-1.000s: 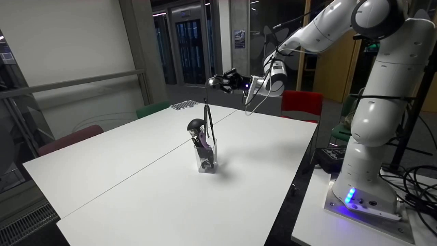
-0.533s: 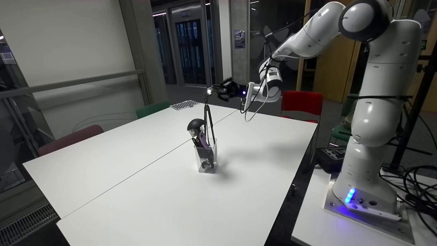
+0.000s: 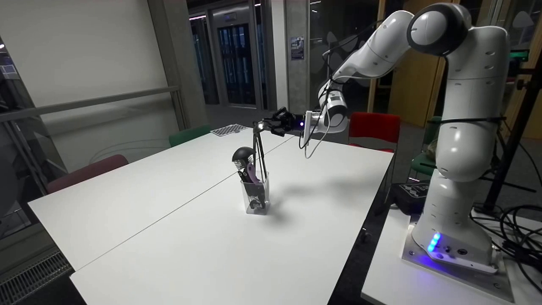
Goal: Pick up the mental object from the table and put it in the cup
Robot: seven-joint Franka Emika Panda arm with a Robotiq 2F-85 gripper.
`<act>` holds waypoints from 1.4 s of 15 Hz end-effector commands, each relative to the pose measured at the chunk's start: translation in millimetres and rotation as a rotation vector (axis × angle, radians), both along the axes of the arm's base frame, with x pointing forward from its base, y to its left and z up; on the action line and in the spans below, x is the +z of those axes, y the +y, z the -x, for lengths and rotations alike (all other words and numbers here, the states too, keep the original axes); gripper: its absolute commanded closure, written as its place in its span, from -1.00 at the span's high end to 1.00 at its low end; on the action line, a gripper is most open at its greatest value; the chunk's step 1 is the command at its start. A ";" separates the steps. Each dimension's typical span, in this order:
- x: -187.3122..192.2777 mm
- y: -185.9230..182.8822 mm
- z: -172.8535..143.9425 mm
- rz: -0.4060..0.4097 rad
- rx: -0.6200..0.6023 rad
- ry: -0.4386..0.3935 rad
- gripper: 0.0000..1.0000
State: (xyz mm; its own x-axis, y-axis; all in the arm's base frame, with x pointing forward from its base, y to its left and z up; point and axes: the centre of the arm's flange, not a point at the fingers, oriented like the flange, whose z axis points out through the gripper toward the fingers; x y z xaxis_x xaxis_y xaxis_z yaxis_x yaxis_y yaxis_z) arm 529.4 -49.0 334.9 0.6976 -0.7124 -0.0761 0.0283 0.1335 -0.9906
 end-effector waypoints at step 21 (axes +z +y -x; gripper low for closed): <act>-10.0 31.0 -1.1 0.312 0.025 0.015 -0.96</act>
State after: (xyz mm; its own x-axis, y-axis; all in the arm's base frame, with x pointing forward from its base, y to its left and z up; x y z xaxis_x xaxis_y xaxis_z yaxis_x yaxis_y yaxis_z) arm 542.7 -24.1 314.2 0.7119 -0.6979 0.0778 0.0023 -0.1085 -0.9941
